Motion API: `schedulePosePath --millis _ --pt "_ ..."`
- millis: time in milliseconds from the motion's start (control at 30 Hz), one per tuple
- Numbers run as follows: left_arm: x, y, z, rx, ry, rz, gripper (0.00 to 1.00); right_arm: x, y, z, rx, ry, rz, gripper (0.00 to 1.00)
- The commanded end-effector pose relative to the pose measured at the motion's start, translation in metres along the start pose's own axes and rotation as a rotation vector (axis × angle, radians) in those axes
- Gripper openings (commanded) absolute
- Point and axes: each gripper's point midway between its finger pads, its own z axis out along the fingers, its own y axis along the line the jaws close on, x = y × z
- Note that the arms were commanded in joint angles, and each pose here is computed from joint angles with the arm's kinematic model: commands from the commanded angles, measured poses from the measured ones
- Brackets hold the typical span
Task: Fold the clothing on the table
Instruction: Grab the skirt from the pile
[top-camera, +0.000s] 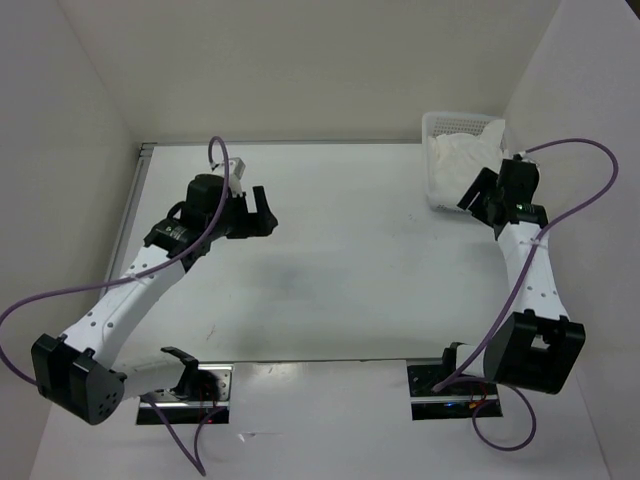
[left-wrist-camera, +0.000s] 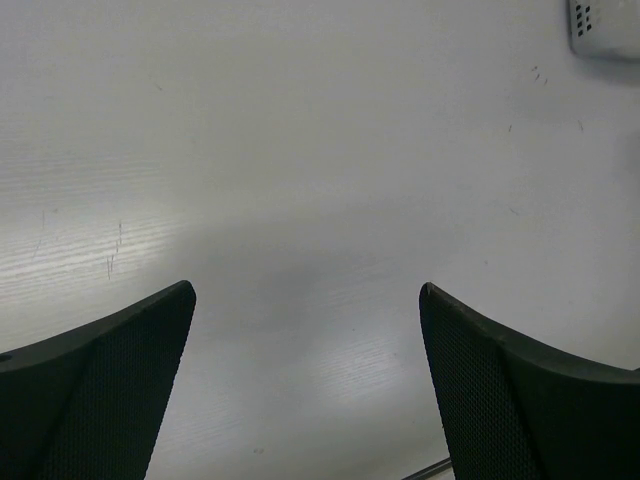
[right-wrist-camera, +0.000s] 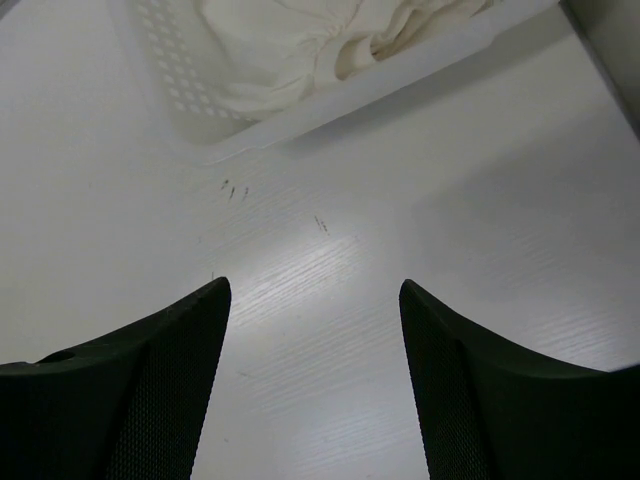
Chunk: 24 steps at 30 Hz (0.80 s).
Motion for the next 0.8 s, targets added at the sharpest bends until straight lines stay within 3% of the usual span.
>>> schedulePosePath --millis 0,267,433,767 --pt "-0.008 0.002 -0.005 -0.023 -0.05 0.002 0.99 -0.041 0.007 -0.003 0.065 -0.124 -0.035 0.74" --pt "-0.002 0.006 -0.002 -0.062 -0.035 -0.006 0.99 -0.05 0.019 0.061 0.227 -0.103 -0.156 0.71" --pt "-0.011 0.003 -0.012 -0.044 -0.094 -0.008 0.99 -0.066 0.01 0.103 0.338 -0.124 -0.234 0.7" --pt "0.002 0.01 -0.003 -0.07 -0.04 -0.006 0.99 -0.09 0.021 0.155 0.379 -0.207 -0.243 0.69"
